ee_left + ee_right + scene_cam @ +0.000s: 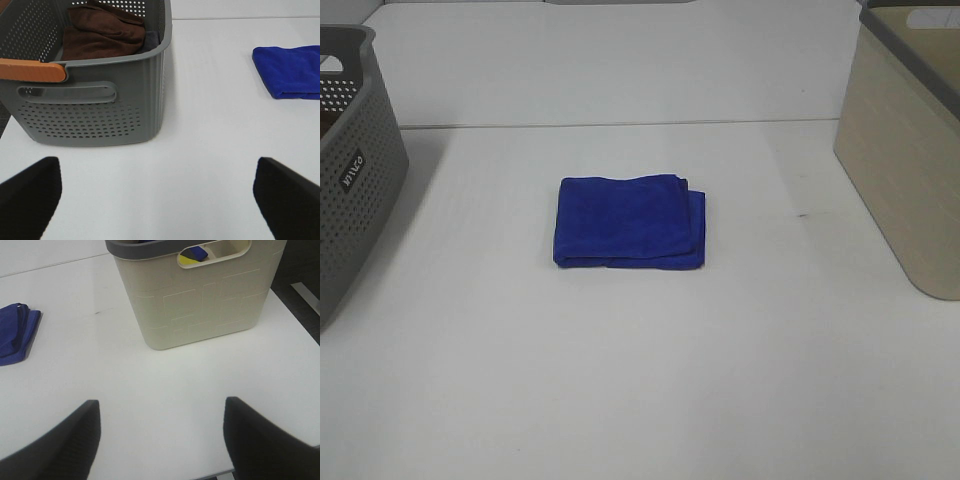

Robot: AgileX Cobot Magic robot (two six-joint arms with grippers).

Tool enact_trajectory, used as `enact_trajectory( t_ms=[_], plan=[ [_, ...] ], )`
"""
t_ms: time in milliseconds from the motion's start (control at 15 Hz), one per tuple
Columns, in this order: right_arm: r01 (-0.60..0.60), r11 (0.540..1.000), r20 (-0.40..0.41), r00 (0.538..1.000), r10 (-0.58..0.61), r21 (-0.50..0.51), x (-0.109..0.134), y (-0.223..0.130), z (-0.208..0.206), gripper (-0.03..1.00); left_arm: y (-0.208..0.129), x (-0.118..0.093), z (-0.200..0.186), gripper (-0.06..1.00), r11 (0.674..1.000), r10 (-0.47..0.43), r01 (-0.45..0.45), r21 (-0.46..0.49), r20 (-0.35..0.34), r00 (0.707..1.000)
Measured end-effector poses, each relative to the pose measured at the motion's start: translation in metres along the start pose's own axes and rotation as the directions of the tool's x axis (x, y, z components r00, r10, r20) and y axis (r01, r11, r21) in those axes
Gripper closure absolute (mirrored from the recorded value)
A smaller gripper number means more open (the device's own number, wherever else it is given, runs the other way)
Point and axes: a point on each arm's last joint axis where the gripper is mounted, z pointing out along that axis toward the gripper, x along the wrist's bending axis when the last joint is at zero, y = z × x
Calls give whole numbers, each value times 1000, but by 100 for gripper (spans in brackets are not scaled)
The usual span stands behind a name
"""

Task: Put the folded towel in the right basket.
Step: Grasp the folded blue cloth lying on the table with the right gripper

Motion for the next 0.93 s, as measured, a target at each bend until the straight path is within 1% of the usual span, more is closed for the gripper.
enact_trajectory(
  t_ms=[933],
  plan=[
    [0, 1000, 0, 1000, 0, 0, 0, 0, 0, 29, 0, 0, 0, -2, 1000, 0, 0, 0, 0, 1000]
  ],
)
